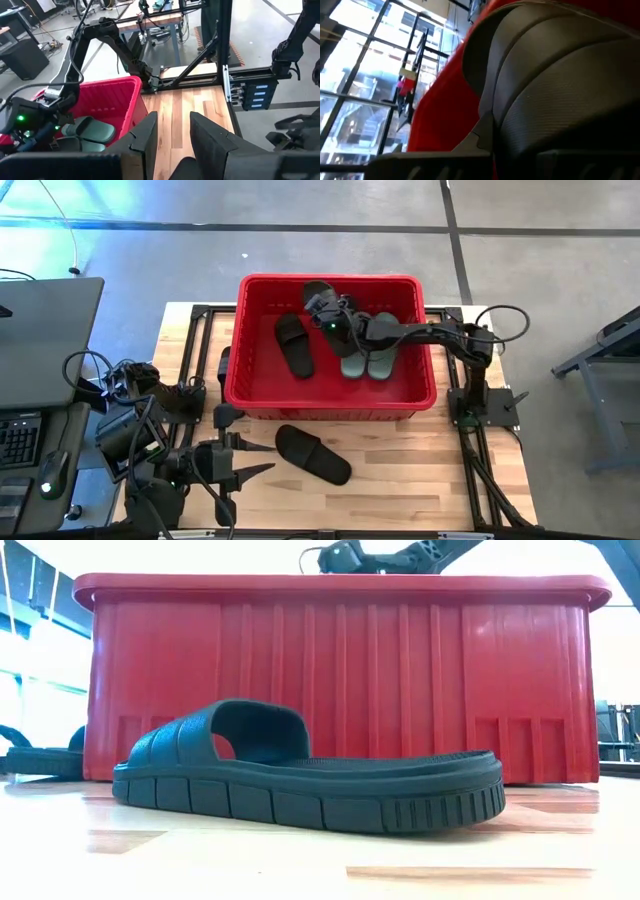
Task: Pick and place slides into bin
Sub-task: Put the bottom black slipper into the red bin
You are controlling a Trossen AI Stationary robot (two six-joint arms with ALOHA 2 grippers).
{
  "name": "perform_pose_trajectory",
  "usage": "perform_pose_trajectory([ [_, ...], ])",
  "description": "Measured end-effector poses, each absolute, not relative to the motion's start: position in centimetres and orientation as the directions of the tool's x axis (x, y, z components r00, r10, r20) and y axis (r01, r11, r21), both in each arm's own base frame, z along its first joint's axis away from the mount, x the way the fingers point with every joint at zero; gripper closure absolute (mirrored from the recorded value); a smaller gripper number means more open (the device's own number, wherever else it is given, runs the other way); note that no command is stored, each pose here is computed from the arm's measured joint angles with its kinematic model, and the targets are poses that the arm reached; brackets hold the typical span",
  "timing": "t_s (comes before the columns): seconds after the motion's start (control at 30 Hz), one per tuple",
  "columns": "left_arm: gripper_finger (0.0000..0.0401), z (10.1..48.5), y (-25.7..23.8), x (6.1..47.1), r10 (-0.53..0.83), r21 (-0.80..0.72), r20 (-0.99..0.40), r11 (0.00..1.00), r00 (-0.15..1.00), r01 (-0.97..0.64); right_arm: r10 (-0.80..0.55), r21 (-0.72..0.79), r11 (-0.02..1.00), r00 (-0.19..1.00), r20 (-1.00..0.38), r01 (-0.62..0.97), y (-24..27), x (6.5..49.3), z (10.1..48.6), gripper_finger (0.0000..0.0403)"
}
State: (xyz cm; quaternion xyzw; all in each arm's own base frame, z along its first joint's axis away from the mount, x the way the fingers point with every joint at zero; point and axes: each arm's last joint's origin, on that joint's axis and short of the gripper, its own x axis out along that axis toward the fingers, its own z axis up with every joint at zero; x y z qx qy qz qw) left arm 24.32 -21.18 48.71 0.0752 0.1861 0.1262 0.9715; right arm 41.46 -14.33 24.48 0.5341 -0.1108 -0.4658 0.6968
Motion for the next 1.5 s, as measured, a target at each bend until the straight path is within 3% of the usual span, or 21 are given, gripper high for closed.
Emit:
perform_pose_trajectory([
  [0.27,0.0302,48.7,-21.2,24.3,0.275,0.193,-0.341,0.956,0.899,-0.22,-0.734,0.778,0.059,0.555,-0.391,0.626,-14.2,41.6,23.6,0.0387],
  [0.53,0.0302,48.8,-21.2,24.3,0.269,0.182,-0.341,0.959,0.901,-0.218,-0.6,0.724,0.097,0.62,-0.505,0.683,-13.8,41.4,22.7,0.032],
  [0.83,0.0302,48.7,-21.4,24.3,0.229,0.163,-0.361,0.97,0.904,-0.181,-0.528,0.541,0.164,0.537,-0.659,0.825,-13.2,40.4,21.2,0.026],
  [1.17,0.0302,48.7,-21.4,24.4,0.219,0.159,-0.366,0.972,0.905,-0.171,-0.639,0.625,0.16,0.563,-0.524,0.764,-13.7,41.1,22.5,0.0258],
  [1.5,0.0302,48.8,-21.6,24.4,0.176,0.127,-0.375,0.982,0.91,-0.137,-0.5,0.487,0.261,0.548,-0.671,0.834,-12.9,40.5,21.3,0.0255],
])
